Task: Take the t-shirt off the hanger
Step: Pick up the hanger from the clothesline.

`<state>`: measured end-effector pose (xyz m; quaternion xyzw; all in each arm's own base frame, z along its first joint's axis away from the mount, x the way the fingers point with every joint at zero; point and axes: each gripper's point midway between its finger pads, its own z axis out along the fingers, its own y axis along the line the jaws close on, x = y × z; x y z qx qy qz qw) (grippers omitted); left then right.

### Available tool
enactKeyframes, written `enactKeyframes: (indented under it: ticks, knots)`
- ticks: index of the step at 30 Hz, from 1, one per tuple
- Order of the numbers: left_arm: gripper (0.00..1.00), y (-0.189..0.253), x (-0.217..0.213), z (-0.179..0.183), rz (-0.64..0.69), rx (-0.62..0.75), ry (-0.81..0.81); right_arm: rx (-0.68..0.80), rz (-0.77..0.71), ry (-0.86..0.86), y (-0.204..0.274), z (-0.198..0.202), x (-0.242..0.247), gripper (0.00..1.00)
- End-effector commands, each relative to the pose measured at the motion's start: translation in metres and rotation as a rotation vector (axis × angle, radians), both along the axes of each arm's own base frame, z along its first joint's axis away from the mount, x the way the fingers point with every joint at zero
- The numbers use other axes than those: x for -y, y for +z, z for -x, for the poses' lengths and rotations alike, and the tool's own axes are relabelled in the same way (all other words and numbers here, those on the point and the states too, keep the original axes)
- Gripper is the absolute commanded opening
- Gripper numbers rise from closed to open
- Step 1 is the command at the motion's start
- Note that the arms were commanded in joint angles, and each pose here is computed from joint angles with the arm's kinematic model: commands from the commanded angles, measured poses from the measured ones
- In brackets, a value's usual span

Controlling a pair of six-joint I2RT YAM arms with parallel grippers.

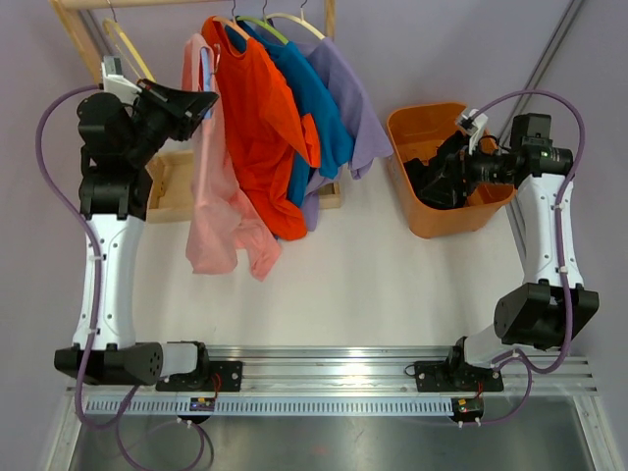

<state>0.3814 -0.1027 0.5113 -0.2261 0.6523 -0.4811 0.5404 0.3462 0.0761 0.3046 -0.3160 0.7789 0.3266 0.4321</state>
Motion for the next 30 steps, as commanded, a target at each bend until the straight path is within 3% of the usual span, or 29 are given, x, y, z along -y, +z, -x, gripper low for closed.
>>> enactKeyframes:
  ticks: [1,3,12,23,30]
  knots:
    - [0.00,0.028,0.016,0.058,-0.047,0.139,-0.122,0.070,-0.006,0.169,0.024,0.036,-0.034,0.99]
    - [0.00,0.008,0.020,0.066,-0.061,0.104,-0.155,0.093,-0.006,0.236,0.028,0.050,-0.046,1.00]
    - [0.00,-0.033,0.054,0.162,-0.116,0.092,-0.474,0.298,-0.111,0.616,0.056,0.122,-0.106,0.99]
    - [0.00,-0.089,0.073,0.248,-0.121,0.030,-0.816,0.574,-0.204,0.773,0.103,0.142,-0.132,1.00]
    - [0.00,-0.103,0.087,0.275,-0.118,0.018,-0.938,0.582,-0.231,0.842,0.120,0.155,-0.162,0.99]
